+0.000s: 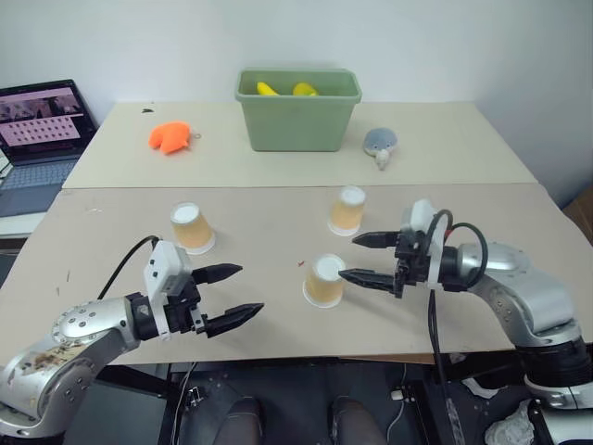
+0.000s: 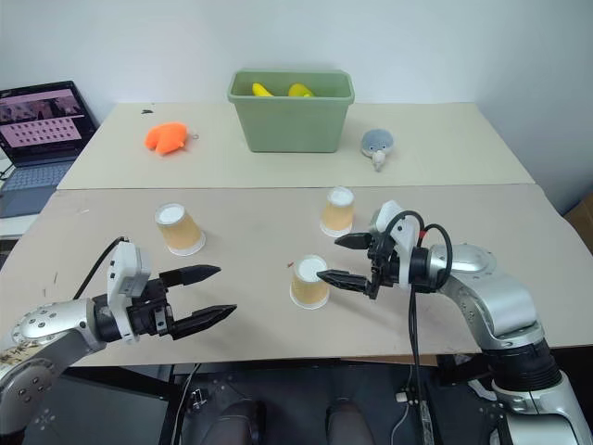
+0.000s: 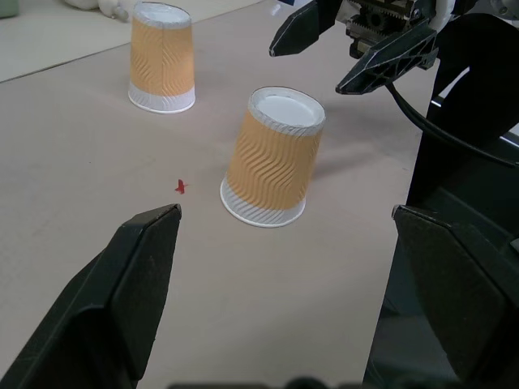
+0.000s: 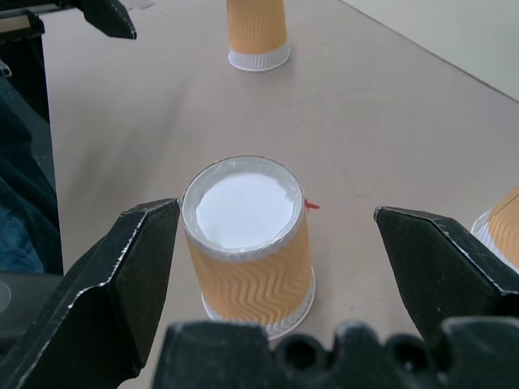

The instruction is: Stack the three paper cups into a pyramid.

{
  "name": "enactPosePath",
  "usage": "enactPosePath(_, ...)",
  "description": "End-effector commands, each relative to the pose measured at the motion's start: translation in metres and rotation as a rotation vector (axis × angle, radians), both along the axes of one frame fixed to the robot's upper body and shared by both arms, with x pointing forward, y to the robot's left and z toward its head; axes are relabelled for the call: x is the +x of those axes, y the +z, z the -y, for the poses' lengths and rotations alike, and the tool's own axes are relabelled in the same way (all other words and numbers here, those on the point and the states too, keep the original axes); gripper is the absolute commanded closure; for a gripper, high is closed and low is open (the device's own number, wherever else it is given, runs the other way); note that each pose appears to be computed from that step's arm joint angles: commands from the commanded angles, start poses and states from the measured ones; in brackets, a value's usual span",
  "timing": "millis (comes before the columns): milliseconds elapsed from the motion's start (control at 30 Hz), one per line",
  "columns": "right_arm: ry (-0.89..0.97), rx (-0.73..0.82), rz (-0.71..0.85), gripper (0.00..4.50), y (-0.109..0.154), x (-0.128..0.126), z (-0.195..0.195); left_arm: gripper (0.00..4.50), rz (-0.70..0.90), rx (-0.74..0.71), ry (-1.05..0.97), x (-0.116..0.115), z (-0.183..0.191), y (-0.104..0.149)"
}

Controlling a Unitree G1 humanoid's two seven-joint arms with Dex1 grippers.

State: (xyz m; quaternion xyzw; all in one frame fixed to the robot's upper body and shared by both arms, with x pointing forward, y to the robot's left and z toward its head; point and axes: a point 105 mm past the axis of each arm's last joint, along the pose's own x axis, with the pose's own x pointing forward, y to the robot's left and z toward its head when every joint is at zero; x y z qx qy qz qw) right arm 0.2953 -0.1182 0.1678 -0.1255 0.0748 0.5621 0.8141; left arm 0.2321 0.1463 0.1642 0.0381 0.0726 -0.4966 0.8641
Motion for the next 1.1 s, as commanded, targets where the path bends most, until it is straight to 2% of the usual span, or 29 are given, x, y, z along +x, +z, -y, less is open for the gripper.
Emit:
enactPosePath(33,0.070,-0.012,0.040,0.00,0.003,-0.007,-0.006,0.05,0.027,0.009,-0.012,-0.003,0.002,0.005)
enactPosePath(167,0.109,-0.035,0.033,0.00,-0.006,-0.008,-0.013,0.05,0.035,0.007,-0.002,-0.002,0.003,0.007)
enactPosePath(567,0.066,-0.070,0.067,0.00,-0.020,0.015,-0.016,0.05,0.033,0.002,0.018,-0.007,0.006,0.009)
enactPosePath(933,0.072,-0.018,0.108,0.00,-0.005,0.028,-0.035,0.05,0.019,0.009,0.043,-0.004,0.001,0.004)
enactPosePath(1100,0.085,0.019,0.114,0.00,0.005,0.026,-0.041,0.05,0.014,0.013,0.043,-0.004,0.001,0.002)
